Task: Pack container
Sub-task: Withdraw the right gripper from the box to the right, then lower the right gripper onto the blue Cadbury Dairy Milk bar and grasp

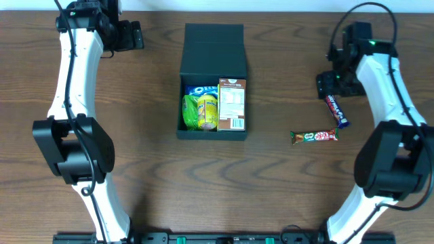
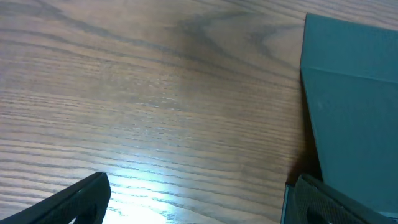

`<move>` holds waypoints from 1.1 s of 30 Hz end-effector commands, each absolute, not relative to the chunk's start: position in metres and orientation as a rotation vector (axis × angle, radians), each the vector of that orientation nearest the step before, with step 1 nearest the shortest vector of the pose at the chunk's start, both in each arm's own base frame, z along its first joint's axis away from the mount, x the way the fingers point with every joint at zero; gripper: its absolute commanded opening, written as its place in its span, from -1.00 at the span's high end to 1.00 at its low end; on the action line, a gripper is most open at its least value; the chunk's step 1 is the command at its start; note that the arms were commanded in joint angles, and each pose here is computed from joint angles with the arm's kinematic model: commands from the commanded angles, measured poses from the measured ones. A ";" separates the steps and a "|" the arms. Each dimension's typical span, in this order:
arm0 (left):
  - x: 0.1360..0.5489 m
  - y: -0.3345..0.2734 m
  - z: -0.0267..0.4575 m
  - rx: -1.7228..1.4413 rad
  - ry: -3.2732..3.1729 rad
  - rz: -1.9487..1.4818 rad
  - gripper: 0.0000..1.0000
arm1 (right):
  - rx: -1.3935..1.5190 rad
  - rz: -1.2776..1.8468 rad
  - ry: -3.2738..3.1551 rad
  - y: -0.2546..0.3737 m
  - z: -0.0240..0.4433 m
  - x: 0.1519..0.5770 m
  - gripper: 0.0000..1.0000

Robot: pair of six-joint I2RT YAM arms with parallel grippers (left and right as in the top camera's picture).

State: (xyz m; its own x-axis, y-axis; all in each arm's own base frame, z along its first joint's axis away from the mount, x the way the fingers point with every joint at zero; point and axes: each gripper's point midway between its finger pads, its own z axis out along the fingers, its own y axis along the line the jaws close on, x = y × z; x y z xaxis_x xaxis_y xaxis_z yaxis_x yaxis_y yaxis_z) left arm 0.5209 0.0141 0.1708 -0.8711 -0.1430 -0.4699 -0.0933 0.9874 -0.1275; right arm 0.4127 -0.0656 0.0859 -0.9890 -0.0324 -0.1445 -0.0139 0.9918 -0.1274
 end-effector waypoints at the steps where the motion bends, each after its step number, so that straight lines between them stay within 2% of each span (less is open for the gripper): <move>1: 0.519 0.017 0.169 -0.171 2.641 -0.139 -0.91 | -0.027 -0.234 2.986 -0.087 0.080 0.410 -0.82; 4: 0.519 0.017 0.169 -0.171 2.641 -0.139 -0.91 | -0.060 -0.235 2.976 -0.095 0.074 0.411 -0.96; 6: 0.519 0.017 0.169 -0.171 2.641 -0.139 -0.91 | -0.095 -0.240 2.976 -0.097 0.070 0.410 -0.99; 15: 0.520 0.017 0.170 -0.171 2.638 -0.139 -0.91 | -0.201 -0.227 2.952 -0.095 0.046 0.410 -0.98; 33: 0.520 0.017 0.170 -0.171 2.634 -0.140 -0.91 | -0.211 -0.065 3.007 -0.090 0.002 0.404 -0.91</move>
